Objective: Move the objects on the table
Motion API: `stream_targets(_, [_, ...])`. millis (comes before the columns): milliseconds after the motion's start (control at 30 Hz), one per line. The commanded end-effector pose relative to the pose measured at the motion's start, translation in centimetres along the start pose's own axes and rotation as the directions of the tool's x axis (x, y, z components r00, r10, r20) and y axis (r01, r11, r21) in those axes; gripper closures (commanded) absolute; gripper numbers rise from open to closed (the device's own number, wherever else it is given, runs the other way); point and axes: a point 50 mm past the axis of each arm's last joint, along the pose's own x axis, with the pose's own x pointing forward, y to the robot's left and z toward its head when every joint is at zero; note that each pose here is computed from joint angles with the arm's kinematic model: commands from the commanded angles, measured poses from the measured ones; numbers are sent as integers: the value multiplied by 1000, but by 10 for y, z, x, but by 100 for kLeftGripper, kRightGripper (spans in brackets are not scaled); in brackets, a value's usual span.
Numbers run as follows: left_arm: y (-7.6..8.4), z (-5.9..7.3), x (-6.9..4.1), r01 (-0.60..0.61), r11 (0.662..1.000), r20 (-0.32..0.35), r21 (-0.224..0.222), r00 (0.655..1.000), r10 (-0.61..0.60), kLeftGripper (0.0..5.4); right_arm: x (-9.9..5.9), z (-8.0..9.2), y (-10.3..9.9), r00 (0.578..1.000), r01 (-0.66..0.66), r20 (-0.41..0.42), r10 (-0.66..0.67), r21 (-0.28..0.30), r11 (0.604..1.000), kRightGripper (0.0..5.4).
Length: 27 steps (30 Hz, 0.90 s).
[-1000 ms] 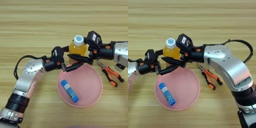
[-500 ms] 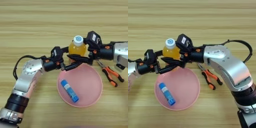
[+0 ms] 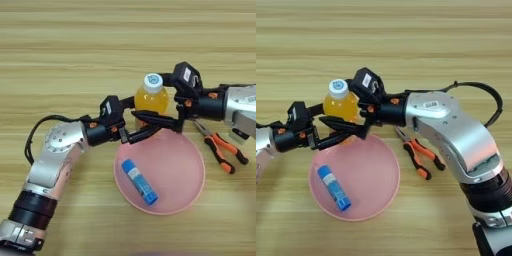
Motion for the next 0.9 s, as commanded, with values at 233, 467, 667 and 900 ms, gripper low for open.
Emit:
stream_targets(233, [26, 7, 1, -135, 991, -4, 22, 991, 136, 201, -11, 9, -11, 993, 38, 108, -44, 54, 998, 0])
stream_targets(467, [40, 7, -5, -246, 969, 14, 20, 969, 246, 201, -29, 17, -21, 946, 141, 285, -157, 77, 987, 0])
stream_targets(667, [49, 3, -13, -360, 930, -8, 69, 932, 361, 201, -46, 24, -28, 846, 320, 451, -284, -4, 947, 0])
stream_targets(900, [55, 1, -28, -490, 868, 7, 83, 871, 491, 201, -50, -10, -39, 705, 544, 501, -502, 72, 836, 0])
